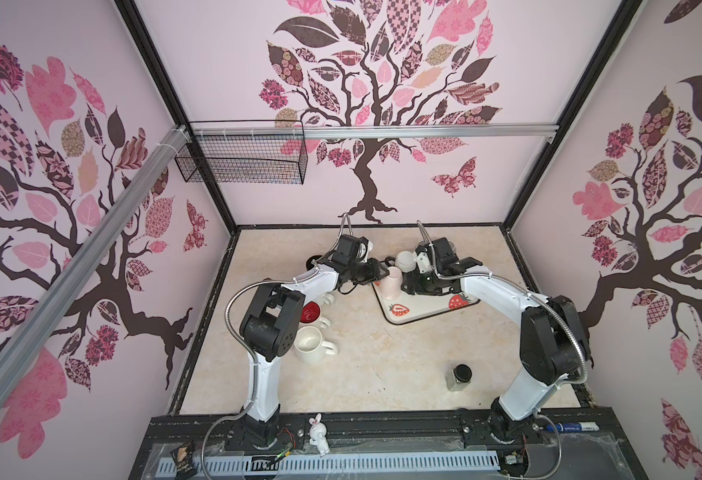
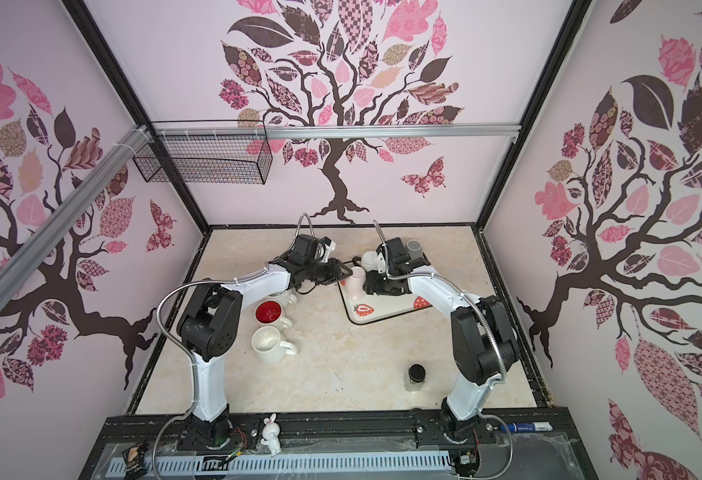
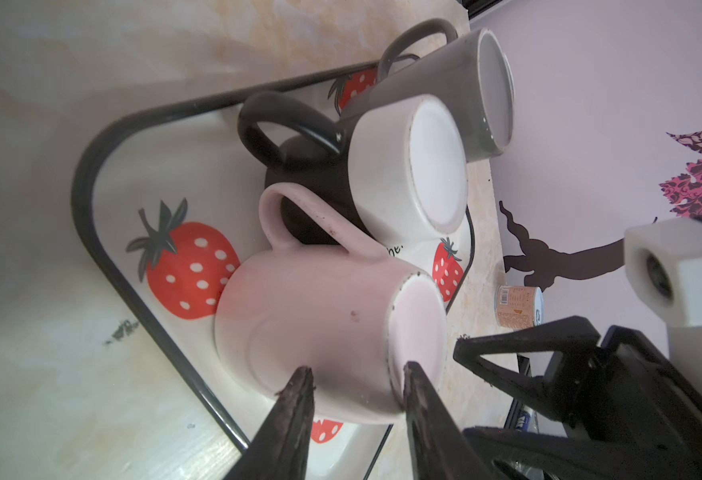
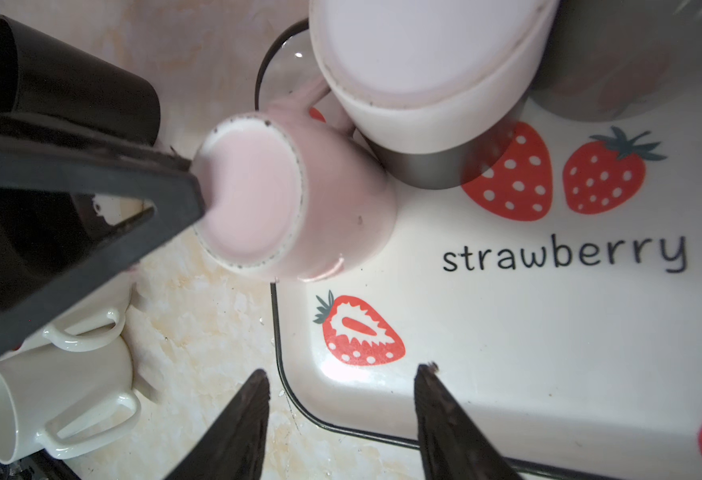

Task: Turn the mug right side up
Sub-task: 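Lift and tilt the pink mug with the left gripper while the right gripper approaches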

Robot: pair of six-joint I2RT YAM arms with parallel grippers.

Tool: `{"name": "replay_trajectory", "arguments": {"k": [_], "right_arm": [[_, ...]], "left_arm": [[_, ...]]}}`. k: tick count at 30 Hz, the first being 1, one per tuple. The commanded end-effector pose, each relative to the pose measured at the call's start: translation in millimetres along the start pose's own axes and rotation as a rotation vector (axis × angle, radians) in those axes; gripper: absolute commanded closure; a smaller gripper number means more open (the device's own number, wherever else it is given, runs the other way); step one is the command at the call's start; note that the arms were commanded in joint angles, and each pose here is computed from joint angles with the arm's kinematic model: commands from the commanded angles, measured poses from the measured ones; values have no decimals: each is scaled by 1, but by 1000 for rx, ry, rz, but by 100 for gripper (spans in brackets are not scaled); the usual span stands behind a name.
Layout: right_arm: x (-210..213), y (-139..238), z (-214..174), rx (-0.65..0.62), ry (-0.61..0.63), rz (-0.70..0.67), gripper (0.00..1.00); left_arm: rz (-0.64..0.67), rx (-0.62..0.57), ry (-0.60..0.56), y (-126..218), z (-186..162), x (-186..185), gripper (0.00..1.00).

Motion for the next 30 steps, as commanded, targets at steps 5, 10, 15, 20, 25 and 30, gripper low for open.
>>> {"name": "replay_trajectory", "arguments": {"k": [5, 10, 15, 20, 25, 30], "right_arm": [[-1, 27, 3, -41, 47, -49, 38], [-9, 40, 7, -59, 25, -67, 38], [-6, 51, 7, -80, 42, -53, 37], [-4, 50, 1, -68, 25, -19, 37], [-7, 44, -12, -26, -3, -33, 36], [-8, 32, -20, 0, -48, 12, 36]], "left_arm": [[-52, -18, 30, -2, -36, -5, 63], [-89, 23, -19, -13, -63, -24, 63], [-73, -38, -86, 9, -62, -36, 63], [-12, -111, -126, 32, -47, -38, 61], [33, -123, -71, 28, -30, -21, 61], [70, -86, -17, 6, -34, 0, 61]]}}
Point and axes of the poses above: each gripper's point midway between its finger pads, its own y axis back along the fingers, its own x axis along the line the jaws close on, z = x × y, the point moved 10 cm from there along y, back along the fingers, and after that the axes turned 14 degrees about y, right-handed, at the moved point
